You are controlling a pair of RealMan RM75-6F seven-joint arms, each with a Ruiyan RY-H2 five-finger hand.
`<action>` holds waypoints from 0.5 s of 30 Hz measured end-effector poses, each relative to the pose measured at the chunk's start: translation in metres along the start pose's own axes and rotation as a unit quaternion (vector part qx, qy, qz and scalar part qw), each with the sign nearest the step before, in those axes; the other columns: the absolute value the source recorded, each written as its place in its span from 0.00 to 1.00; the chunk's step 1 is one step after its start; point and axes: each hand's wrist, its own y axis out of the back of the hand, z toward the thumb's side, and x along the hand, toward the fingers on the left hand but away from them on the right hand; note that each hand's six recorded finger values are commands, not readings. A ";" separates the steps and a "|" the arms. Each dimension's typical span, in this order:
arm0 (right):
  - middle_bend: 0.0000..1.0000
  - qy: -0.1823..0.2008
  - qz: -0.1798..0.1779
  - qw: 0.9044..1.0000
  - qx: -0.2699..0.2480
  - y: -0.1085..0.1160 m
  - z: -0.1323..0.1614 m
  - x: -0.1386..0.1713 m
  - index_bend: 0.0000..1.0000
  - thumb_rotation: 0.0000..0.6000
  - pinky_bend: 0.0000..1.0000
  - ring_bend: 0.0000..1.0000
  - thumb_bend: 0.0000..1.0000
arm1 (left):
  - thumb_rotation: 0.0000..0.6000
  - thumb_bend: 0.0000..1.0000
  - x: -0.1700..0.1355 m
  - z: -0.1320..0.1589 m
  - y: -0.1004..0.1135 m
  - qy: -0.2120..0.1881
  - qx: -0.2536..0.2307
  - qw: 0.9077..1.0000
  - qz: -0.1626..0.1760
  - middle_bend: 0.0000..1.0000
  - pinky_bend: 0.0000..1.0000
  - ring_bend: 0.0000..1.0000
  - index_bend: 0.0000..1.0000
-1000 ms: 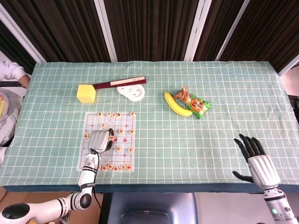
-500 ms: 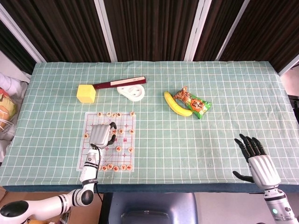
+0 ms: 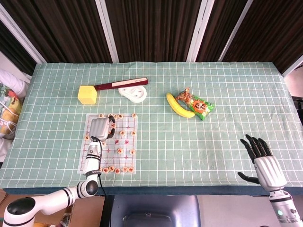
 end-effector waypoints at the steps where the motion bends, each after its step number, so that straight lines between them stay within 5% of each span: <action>1: 0.00 0.000 0.001 1.000 0.000 0.000 0.000 0.000 0.00 1.00 0.00 0.00 0.19 | 1.00 0.39 0.001 0.000 -0.002 0.001 0.002 1.000 -0.002 1.00 1.00 1.00 0.53; 15: 0.00 -0.001 0.001 1.000 0.000 0.000 -0.001 0.001 0.00 1.00 0.00 0.00 0.19 | 1.00 0.39 0.007 -0.002 -0.006 0.007 0.013 1.000 -0.007 1.00 1.00 1.00 0.53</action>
